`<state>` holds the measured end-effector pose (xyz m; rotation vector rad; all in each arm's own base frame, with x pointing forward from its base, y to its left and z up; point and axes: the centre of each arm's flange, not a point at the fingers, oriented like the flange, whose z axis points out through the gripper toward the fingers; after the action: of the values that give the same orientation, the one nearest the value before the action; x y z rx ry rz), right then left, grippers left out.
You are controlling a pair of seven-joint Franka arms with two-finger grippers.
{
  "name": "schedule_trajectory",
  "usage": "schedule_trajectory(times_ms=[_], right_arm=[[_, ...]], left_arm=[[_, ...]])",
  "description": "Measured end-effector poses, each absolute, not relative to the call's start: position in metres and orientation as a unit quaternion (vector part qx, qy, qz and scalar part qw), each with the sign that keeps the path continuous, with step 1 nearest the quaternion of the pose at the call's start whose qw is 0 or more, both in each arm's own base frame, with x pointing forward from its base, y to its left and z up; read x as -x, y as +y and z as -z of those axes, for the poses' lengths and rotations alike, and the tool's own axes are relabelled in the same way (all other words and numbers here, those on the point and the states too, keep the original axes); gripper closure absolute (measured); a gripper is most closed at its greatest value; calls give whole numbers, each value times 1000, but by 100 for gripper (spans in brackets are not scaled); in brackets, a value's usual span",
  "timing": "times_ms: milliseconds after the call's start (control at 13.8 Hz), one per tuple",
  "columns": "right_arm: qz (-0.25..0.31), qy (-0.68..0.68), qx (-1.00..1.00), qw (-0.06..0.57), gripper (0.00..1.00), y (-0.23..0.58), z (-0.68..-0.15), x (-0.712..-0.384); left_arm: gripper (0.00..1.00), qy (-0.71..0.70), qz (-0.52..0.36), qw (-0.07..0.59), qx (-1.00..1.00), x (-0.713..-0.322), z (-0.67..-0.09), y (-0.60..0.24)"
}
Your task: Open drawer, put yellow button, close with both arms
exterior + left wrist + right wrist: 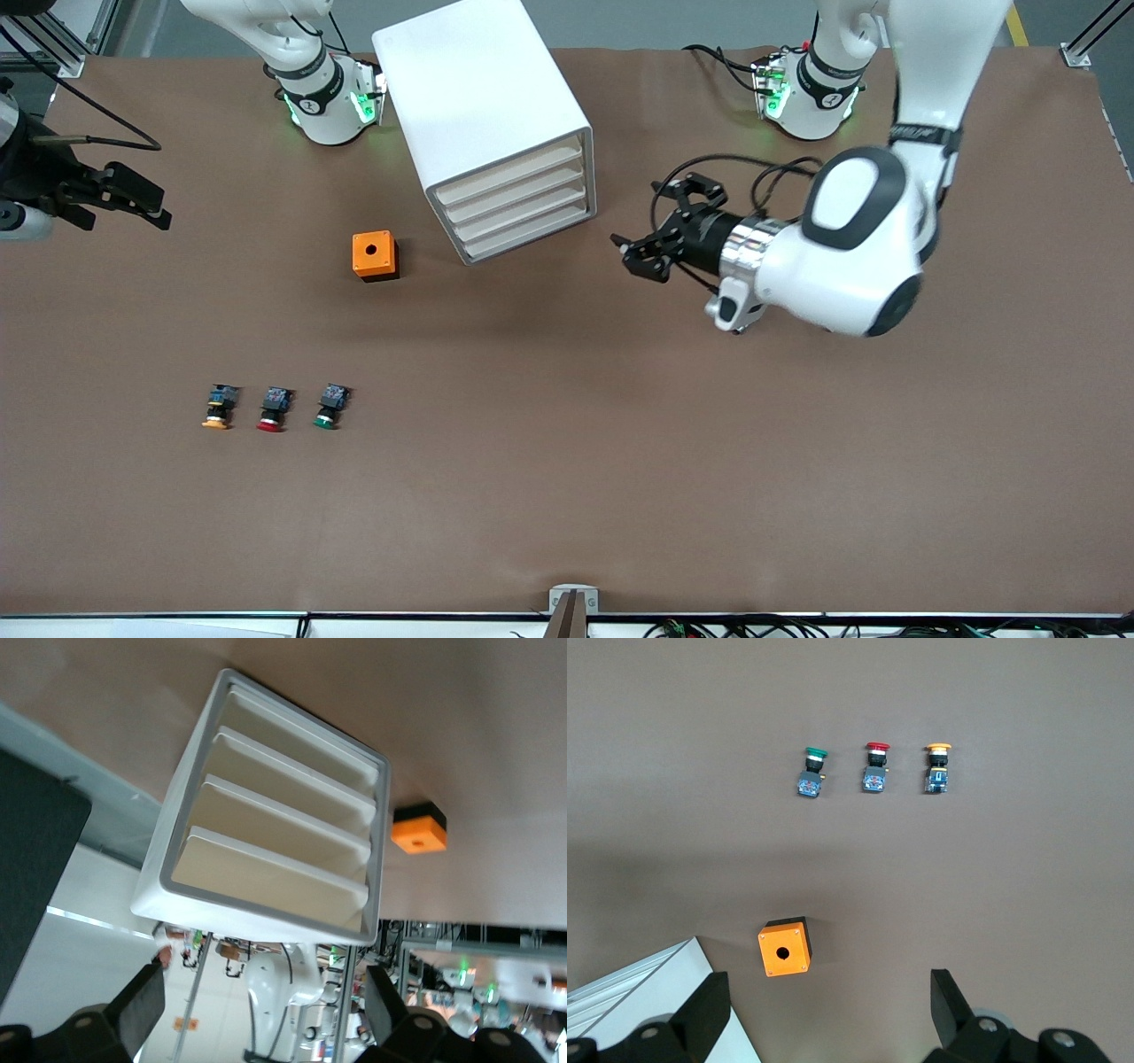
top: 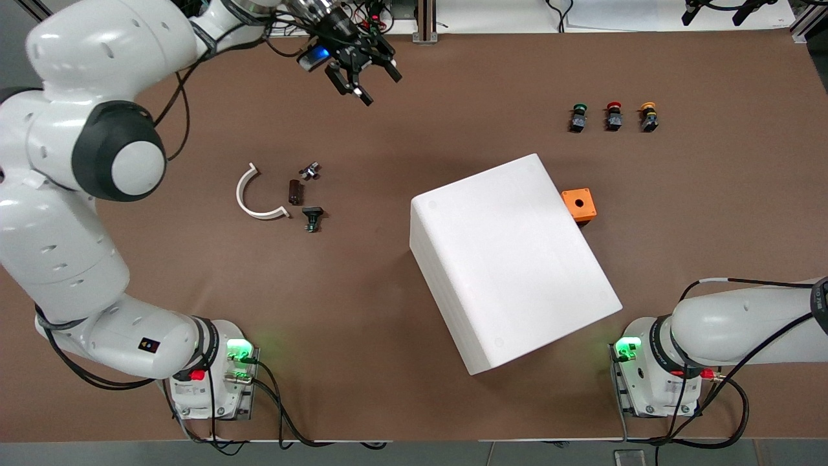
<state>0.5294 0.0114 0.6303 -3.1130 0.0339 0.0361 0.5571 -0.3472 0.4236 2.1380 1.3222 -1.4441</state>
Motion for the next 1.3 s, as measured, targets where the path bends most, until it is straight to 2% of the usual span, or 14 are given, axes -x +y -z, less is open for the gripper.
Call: schedule_trajectory(times_ms=[652, 942, 1159, 1232, 1304], right_arm=[[-15, 23, 1000, 13, 0, -1, -624, -535], [-51, 25, 998, -9, 0, -9, -548, -583], [-47, 16, 998, -34, 0, -15, -508, -614], [-47, 16, 998, -35, 0, -18, -497, -620], [-47, 19, 998, -34, 0, -25, -481, -627]], left_arm=[[0, 636, 540, -117, -539, -546, -317, -390], [1, 646, 555, -192, -488, -526, -302, -413], [4, 642, 566, -243, -457, -501, -288, -442], [5, 640, 569, -259, -447, -492, -280, -451], [13, 639, 572, -269, -439, -486, -273, -458]])
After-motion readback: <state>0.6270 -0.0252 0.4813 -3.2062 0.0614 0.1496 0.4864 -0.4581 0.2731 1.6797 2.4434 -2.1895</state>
